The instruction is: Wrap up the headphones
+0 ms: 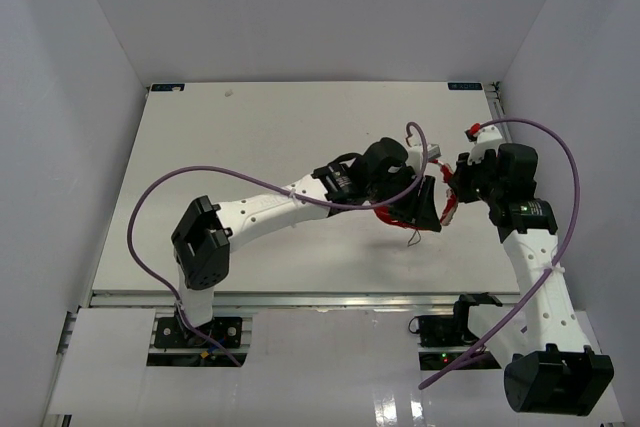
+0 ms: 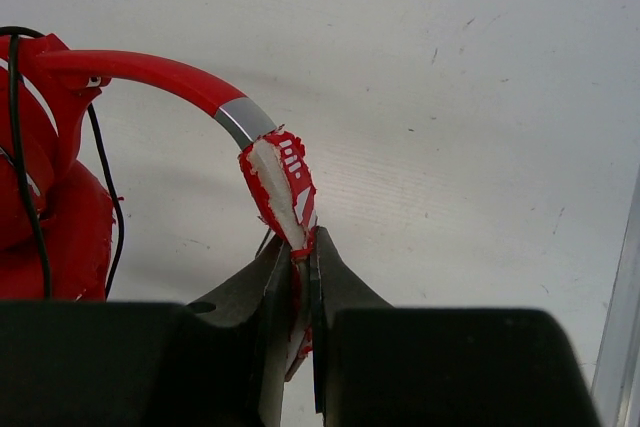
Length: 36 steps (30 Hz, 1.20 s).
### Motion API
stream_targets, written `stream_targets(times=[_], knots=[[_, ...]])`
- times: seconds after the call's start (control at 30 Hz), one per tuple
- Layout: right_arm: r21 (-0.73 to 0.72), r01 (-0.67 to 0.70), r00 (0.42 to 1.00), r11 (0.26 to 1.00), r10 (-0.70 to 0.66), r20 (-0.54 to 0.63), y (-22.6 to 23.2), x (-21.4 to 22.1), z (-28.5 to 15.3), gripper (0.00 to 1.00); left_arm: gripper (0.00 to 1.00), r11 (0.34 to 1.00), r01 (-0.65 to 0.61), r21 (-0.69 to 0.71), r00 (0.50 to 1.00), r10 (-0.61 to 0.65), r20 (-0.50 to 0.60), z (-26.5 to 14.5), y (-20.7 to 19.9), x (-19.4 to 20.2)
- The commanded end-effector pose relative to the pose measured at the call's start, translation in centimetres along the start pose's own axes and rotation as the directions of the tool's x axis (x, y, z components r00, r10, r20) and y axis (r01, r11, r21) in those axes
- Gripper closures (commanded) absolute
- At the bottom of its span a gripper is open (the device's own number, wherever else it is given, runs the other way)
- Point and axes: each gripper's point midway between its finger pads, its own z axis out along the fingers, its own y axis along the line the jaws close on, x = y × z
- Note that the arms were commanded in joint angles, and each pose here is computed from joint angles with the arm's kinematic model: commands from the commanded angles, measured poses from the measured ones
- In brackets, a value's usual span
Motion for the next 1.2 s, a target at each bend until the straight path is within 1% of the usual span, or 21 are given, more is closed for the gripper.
stream_targets(times=[0.0,0.13,0.3,0.33,0.4,0.47,0.6,0.63,0.73,0.8,0.93,0.97,1.03,1.07,1.13,1.17], knots=[[-0.049,-0.039,0.988,0.998,0.046,0.148,1.1,-5.6,-1.1,0.92,0.52,0.987,-0.157,-0.035,0.983,0.160,0.088,-0.6,-1.6,-0.1],[-0.074,-0.061,0.986,0.995,0.072,0.149,1.6,-6.1,-1.5,0.92,0.52,0.967,-0.243,-0.070,0.959,0.251,0.131,-0.3,-0.9,1.4],[-0.094,-0.081,0.984,0.992,0.095,0.149,2.0,-6.9,-1.8,0.92,0.55,0.926,-0.359,-0.114,0.904,0.376,0.206,0.3,-0.8,3.8],[-0.104,-0.094,0.983,0.990,0.108,0.148,2.2,-7.1,-1.9,0.92,0.56,0.914,-0.378,-0.146,0.891,0.402,0.210,0.7,0.2,5.0],[-0.123,-0.107,0.982,0.987,0.125,0.143,2.5,-7.3,-2.0,0.92,0.59,0.897,-0.405,-0.177,0.867,0.438,0.239,1.1,1.0,5.9],[-0.148,-0.124,0.981,0.981,0.144,0.131,2.8,-7.4,-2.0,0.92,0.63,0.875,-0.431,-0.219,0.815,0.482,0.321,1.3,0.9,5.2],[-0.155,-0.127,0.981,0.980,0.146,0.124,2.8,-7.7,-2.3,0.92,0.70,0.851,-0.447,-0.277,0.755,0.525,0.393,0.9,2.2,5.5],[-0.158,-0.120,0.981,0.980,0.141,0.129,2.8,-8.0,-2.5,0.92,0.71,0.844,-0.452,-0.288,0.731,0.535,0.422,0.5,2.5,5.6],[-0.175,-0.120,0.981,0.977,0.143,0.128,3.1,-8.0,-2.8,0.92,0.72,0.818,-0.473,-0.328,0.688,0.575,0.443,-0.1,3.4,6.0],[-0.188,-0.122,0.981,0.975,0.147,0.127,3.3,-8.2,-3.0,0.92,0.73,0.810,-0.464,-0.358,0.641,0.586,0.495,-1.0,3.7,5.6],[-0.226,-0.118,0.979,0.967,0.151,0.133,3.9,-8.7,-3.6,0.92,0.75,0.789,-0.459,-0.408,0.598,0.614,0.516,-2.2,5.6,6.4],[-0.233,-0.119,0.979,0.965,0.153,0.135,4.1,-8.8,-3.7,0.92,0.76,0.784,-0.458,-0.420,0.594,0.621,0.511,-2.4,6.3,6.8],[-0.254,-0.124,0.978,0.959,0.162,0.133,4.4,-8.9,-4.0,0.92,0.75,0.773,-0.462,-0.435,0.569,0.634,0.523,-2.7,6.9,7.1],[-0.266,-0.127,0.978,0.956,0.166,0.130,4.6,-8.9,-4.1,0.92,0.73,0.769,-0.459,-0.446,0.548,0.640,0.539,-3.0,6.8,6.8],[-0.280,-0.128,0.977,0.951,0.169,0.128,4.9,-8.9,-4.4,0.92,0.64,0.761,-0.451,-0.466,0.540,0.648,0.536,-3.0,7.6,6.9],[-0.286,-0.130,0.977,0.949,0.171,0.124,5.0,-8.9,-4.4,0.92,0.62,0.759,-0.449,-0.472,0.536,0.651,0.537,-2.8,7.8,7.0]])
